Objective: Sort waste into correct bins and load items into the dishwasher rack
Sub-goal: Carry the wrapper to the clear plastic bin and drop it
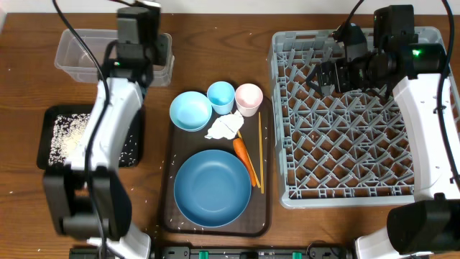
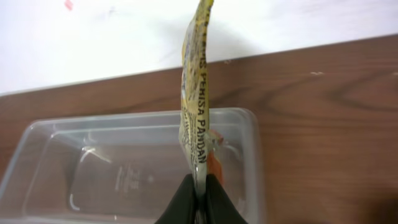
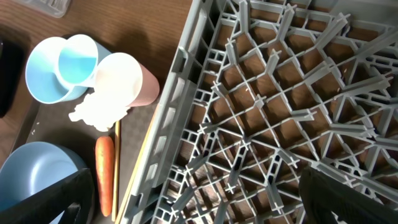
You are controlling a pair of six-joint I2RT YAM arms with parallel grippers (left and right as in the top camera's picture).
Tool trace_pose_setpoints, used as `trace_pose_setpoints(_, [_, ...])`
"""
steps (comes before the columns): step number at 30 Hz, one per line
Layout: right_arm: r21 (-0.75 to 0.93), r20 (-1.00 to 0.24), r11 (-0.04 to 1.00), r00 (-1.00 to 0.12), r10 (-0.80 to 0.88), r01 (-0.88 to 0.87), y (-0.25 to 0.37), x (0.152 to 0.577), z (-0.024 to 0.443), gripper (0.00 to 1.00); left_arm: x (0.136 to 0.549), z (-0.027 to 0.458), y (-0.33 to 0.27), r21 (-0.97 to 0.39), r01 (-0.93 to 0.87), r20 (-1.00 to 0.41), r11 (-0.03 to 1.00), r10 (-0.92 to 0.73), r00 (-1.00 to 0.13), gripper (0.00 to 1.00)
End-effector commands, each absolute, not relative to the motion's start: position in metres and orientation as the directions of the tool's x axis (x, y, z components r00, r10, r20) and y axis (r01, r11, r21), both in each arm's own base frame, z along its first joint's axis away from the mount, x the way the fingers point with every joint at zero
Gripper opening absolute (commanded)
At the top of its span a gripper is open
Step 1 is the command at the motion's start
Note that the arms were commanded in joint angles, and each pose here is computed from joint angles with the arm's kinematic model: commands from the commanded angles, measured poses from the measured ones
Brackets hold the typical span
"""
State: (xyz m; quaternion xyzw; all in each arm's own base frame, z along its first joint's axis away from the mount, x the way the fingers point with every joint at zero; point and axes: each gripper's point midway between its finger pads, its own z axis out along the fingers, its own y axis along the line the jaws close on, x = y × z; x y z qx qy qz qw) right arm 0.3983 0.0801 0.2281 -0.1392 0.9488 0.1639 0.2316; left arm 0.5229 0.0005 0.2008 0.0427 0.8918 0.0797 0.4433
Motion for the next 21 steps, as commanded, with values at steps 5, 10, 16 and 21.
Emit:
trace_pose_setpoints(5, [0.242,-0.487,0.905,-0.850,-0.200,-0.351,0.082,0.395,0.230,0.99,0.549,0.160,0.023,0.155,-0.017,-0.783,0.988,0.112,-0.612,0.47])
trace_pose_setpoints(10, [0.242,-0.485,0.905,-0.851,-0.200,-0.351,0.082,0.395,0.230,0.99,0.551,0.170,0.023,0.155,-0.022,-0.802,0.988,0.113,-0.586,0.98])
trace_pose_setpoints(16, [0.242,-0.485,0.905,-0.851,-0.201,-0.351,0.082,0.394,0.230,0.99,0.533,0.198,0.017,0.152,-0.014,-0.803,0.988,0.115,-0.584,0.98])
trace_pose_setpoints(21, [0.241,-0.488,0.905,-0.850,-0.200,-0.352,0.082,0.395,0.230,0.99,0.481,0.214,-0.022,0.117,0.117,-0.729,0.986,0.165,-0.664,0.98])
